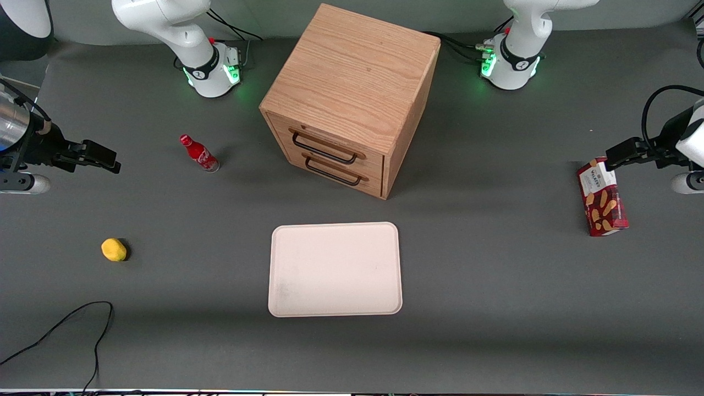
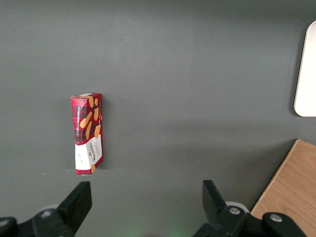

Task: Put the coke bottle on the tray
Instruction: 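Move the open right gripper over the red Coca-Cola bottle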

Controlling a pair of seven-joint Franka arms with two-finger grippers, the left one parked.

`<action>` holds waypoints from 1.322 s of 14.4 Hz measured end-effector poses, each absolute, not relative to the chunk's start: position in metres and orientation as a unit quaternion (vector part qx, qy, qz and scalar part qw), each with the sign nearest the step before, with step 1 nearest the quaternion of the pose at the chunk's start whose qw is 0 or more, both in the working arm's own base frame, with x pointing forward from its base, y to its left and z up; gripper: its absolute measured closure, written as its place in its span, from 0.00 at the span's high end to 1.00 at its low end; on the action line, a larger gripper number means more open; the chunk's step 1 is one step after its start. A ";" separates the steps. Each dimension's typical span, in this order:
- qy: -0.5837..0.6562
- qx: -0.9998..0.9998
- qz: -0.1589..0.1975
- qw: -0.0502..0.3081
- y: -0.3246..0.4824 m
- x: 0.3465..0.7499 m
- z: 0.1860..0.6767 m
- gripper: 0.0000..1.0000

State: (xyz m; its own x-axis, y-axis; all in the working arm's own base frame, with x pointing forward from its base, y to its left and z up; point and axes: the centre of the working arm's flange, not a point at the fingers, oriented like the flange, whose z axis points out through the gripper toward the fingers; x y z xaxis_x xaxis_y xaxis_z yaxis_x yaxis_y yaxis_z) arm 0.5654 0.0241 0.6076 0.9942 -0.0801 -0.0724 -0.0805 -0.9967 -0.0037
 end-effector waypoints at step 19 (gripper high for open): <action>0.011 -0.997 0.068 0.022 0.028 0.431 0.432 1.00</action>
State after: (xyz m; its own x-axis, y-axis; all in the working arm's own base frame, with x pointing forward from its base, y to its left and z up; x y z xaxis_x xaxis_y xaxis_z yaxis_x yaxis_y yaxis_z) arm 0.4311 0.0279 0.4324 0.9906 -0.0189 -0.1352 -0.0249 -0.9988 -0.0429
